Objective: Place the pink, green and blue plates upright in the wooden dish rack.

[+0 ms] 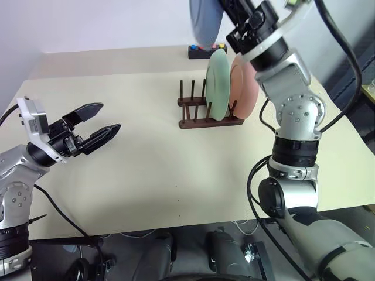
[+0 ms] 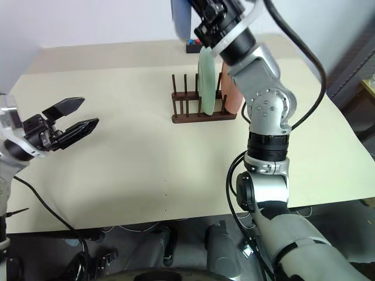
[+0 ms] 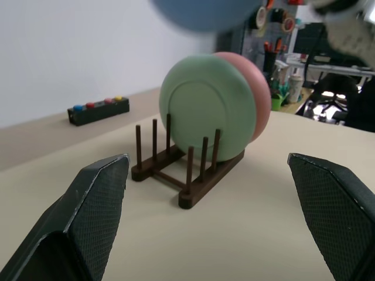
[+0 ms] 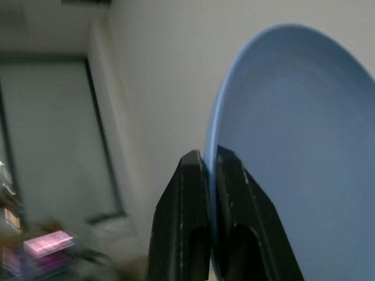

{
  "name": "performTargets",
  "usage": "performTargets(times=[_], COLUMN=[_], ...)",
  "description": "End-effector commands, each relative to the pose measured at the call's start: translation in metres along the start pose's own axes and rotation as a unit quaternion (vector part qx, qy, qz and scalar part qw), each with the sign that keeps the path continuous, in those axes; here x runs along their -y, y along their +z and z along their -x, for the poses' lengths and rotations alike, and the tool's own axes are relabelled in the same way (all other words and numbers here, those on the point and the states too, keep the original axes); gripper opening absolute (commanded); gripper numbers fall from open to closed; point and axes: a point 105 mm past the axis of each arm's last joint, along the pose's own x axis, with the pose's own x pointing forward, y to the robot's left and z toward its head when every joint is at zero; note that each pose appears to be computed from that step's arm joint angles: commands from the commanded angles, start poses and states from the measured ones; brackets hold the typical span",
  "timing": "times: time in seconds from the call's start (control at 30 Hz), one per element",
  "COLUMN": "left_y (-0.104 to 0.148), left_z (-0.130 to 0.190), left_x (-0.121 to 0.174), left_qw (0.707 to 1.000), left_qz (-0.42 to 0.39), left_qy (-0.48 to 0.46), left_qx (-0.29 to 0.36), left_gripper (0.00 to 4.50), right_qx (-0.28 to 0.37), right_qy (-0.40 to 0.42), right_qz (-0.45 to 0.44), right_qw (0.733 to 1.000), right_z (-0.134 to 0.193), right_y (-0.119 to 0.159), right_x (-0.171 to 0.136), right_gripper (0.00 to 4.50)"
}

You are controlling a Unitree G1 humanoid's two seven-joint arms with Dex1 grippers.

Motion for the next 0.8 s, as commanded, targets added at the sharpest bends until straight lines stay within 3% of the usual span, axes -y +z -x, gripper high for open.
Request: performTargets(times=[0.03,0.3,0.8], left_y=[0.021,0.027,0.017], left_z=[0.007,0.018,0.018], left_x=[-0.006,-0.007,-0.001], left_qw=[0.999,0.999,0.998], left_qz=[-0.037,-0.047,-0.049], left_qy=[0.005,-0.012,-0.027], left_qx=[0.024,0.007,-0.009], left_gripper=[4.45,4.45,4.45], right_qx=[0.011,-0.027,-0.073], right_qy=[-0.010,-0.091,-0.126], right_qz=[-0.064,-0.058,-0.060], right_qw=[0.998,0.994,0.988], right_z=[0.006,0.018,0.038], right_y=[-0.004,-0.035,-0.062], right_x=[0.000,0.027,0.045], right_gripper=[0.00,0.00,0.00])
